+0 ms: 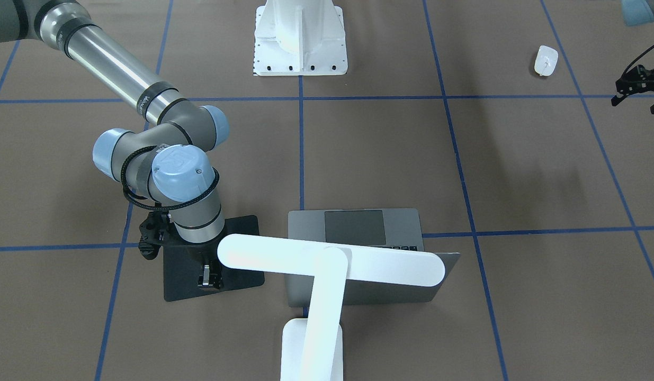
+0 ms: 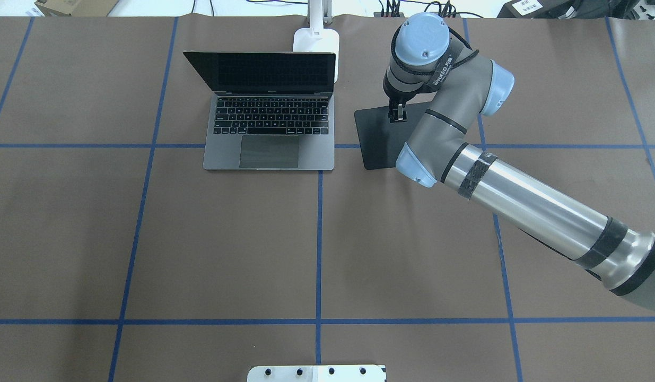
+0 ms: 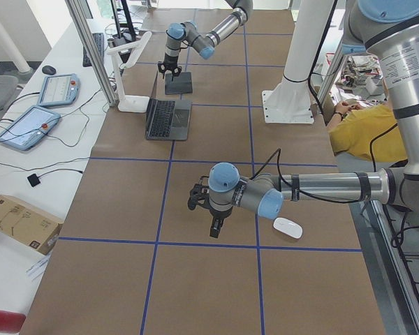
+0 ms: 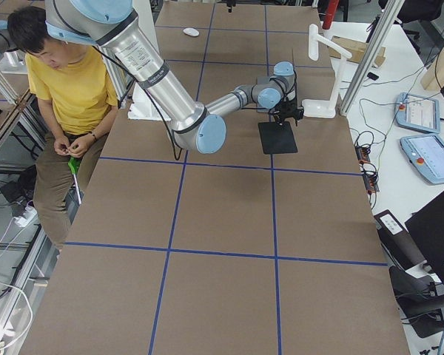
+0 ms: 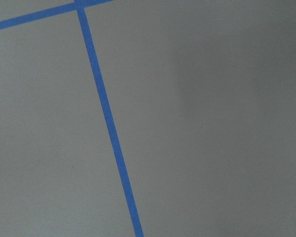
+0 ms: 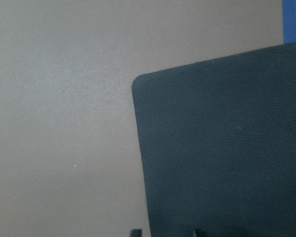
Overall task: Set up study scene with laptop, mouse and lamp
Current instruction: 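Open the right gripper and withdraw the right arm off the table, then grasp the white mouse with the left gripper off the table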
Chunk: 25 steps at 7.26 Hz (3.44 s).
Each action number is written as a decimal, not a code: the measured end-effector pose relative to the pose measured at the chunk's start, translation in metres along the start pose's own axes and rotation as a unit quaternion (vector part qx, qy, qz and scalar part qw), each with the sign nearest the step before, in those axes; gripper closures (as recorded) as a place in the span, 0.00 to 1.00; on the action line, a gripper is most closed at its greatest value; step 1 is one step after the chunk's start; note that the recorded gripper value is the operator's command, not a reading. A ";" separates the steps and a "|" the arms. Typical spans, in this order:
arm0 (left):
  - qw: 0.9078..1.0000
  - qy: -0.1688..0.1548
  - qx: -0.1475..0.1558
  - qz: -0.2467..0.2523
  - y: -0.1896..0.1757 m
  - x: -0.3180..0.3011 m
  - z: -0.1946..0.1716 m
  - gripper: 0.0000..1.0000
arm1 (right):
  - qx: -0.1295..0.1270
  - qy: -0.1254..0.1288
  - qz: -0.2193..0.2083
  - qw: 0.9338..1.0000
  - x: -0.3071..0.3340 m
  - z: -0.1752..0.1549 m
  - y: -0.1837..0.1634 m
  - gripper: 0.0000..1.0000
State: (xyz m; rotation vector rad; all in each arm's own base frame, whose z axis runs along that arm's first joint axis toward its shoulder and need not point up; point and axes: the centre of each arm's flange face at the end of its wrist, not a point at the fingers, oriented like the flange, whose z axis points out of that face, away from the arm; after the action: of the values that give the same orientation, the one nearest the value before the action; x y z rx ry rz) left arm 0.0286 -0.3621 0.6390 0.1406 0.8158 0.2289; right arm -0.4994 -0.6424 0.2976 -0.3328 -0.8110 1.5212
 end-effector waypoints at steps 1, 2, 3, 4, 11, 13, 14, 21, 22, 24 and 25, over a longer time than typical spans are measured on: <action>1.000 0.000 0.003 0.000 -0.001 0.001 -0.002 0.00 | -0.003 -0.003 -0.061 0.998 0.006 -0.005 -0.011 0.00; 1.000 -0.001 0.006 0.001 -0.001 0.002 -0.005 0.00 | -0.005 0.000 -0.146 0.989 0.012 -0.005 -0.029 0.00; 1.000 0.000 0.009 0.003 -0.001 0.004 -0.008 0.00 | -0.010 0.011 -0.260 0.966 0.017 -0.003 -0.052 0.00; 1.000 0.003 0.013 0.007 0.000 0.008 -0.011 0.00 | -0.022 0.022 -0.341 0.940 0.019 -0.005 -0.079 0.00; 0.999 0.038 0.017 0.004 0.109 0.021 -0.008 0.00 | -0.037 0.058 -0.625 0.778 0.100 -0.057 -0.358 0.00; 0.999 0.047 -0.007 0.006 0.121 0.038 0.006 0.00 | -0.064 0.062 -0.663 0.744 0.139 -0.087 -0.450 0.00; 0.999 0.044 -0.024 0.005 0.126 0.054 0.019 0.00 | -0.074 0.061 -0.669 0.737 0.155 -0.097 -0.478 0.00; 0.994 0.012 -0.106 0.029 0.171 0.076 0.064 0.00 | -0.076 0.060 -0.670 0.736 0.168 -0.105 -0.501 0.00; 0.993 0.005 -0.114 0.033 0.174 0.077 0.071 0.00 | -0.075 0.060 -0.671 0.736 0.168 -0.105 -0.500 0.00; 0.991 -0.003 -0.127 0.037 0.179 0.088 0.088 0.00 | -0.075 0.060 -0.671 0.735 0.167 -0.105 -0.500 0.00; 0.990 -0.003 -0.134 0.037 0.183 0.103 0.099 0.00 | -0.075 0.060 -0.671 0.735 0.167 -0.105 -0.500 0.00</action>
State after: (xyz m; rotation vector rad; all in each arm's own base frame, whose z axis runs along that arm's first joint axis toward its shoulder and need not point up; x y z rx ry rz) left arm 0.1419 -0.1622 0.6724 -0.0815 0.7661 0.4062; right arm -0.0807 -0.4871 0.5966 0.0892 -0.7604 0.0539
